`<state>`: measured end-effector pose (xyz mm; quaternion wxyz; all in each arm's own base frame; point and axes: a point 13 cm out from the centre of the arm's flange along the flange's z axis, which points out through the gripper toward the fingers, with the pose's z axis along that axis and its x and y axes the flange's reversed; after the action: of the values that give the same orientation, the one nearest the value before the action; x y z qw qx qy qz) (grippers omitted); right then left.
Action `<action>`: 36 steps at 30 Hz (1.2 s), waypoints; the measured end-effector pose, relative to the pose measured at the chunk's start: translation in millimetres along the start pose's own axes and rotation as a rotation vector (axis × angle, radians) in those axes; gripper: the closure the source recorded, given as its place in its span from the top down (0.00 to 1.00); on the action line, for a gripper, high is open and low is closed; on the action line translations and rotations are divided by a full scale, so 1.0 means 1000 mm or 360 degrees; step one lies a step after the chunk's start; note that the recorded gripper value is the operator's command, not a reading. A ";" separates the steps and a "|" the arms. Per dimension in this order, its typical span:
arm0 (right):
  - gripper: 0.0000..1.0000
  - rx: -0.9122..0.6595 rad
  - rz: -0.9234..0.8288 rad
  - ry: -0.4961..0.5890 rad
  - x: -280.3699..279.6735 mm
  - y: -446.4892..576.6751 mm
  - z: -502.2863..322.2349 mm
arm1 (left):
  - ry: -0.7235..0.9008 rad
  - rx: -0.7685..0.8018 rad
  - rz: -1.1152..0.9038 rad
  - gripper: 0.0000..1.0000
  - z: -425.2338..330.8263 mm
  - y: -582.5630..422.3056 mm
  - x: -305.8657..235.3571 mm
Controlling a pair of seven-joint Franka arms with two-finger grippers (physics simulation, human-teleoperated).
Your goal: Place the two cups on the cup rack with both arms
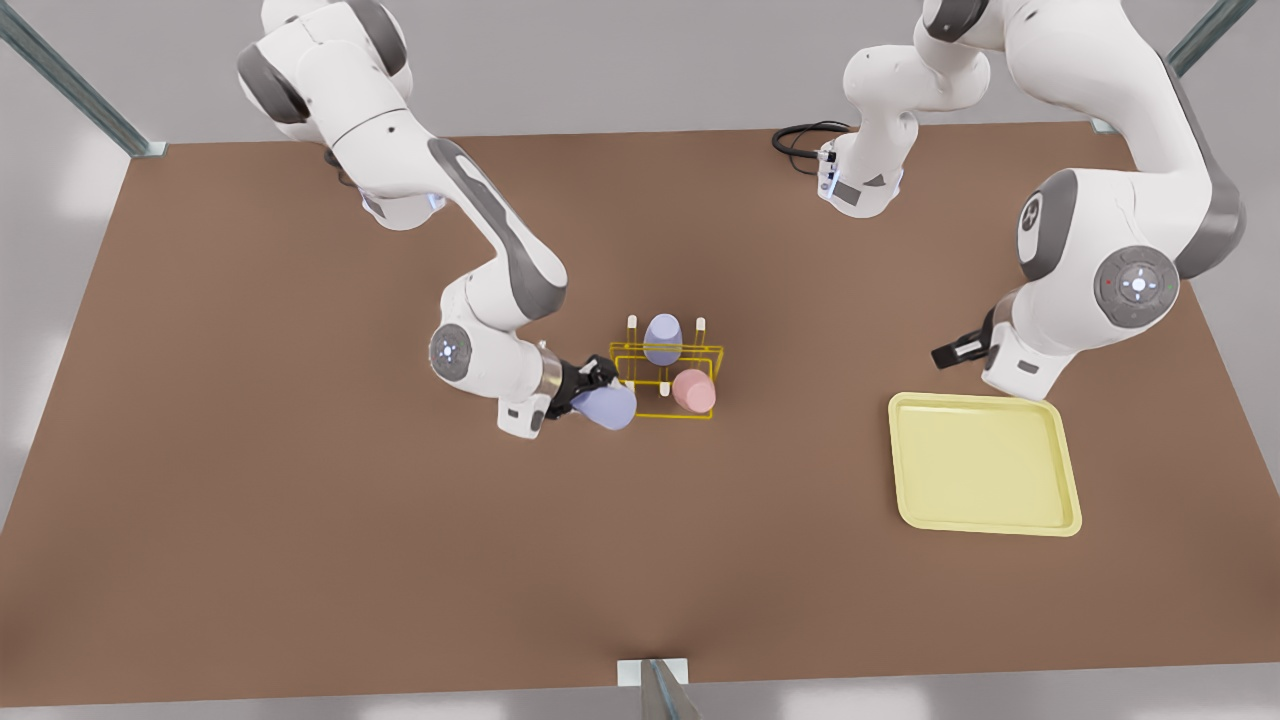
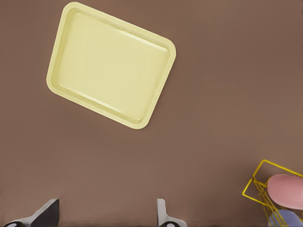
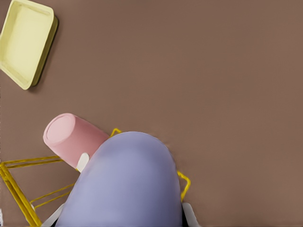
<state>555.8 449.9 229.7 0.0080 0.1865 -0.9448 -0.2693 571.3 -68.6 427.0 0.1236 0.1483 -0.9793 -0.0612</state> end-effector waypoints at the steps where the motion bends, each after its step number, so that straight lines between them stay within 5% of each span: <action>1: 0.83 -0.0004 0.0012 0.0007 0.002 0.003 0.003 | 0.0025 0.0012 0.0035 1.00 0.001 0.001 0.003; 11: 0.84 -0.0015 0.0102 0.0091 0.020 0.018 0.034 | 0.0131 0.0048 0.0302 1.00 0.008 0.009 0.012; 12: 1.00 -0.0015 0.0113 0.0100 0.021 0.017 0.037 | 0.0134 0.0049 0.0323 1.00 0.008 0.009 0.012; 21: 1.00 -0.0048 0.0169 0.0080 0.006 0.022 0.030 | 0.0150 0.0053 0.0468 1.00 0.009 0.010 0.014; 23: 1.00 -0.0022 0.0168 0.0031 -0.014 0.010 -0.005 | 0.0152 0.0053 0.0492 1.00 0.009 0.010 0.015; 26: 1.00 0.0382 0.0236 0.0016 -0.034 -0.152 -0.112 | 0.0152 0.0055 0.0523 1.00 0.009 0.009 0.015; 28: 1.00 0.0746 0.0320 0.0065 -0.013 -0.278 -0.195 | 0.0153 0.0055 0.0541 1.00 0.010 0.009 0.015; 30: 1.00 0.0837 0.0512 -0.0010 0.024 -0.360 -0.302 | 0.0157 0.0055 0.0557 1.00 0.010 0.009 0.015; 36: 1.00 0.0951 0.0416 -0.0055 0.070 -0.256 -0.455 | 0.0173 0.0052 0.0596 1.00 0.011 0.010 0.018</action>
<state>632.3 -6.4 481.3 -0.0287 0.0530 -0.9980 0.0202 549.1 -63.3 422.2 0.1832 -0.0313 -0.9825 -0.0130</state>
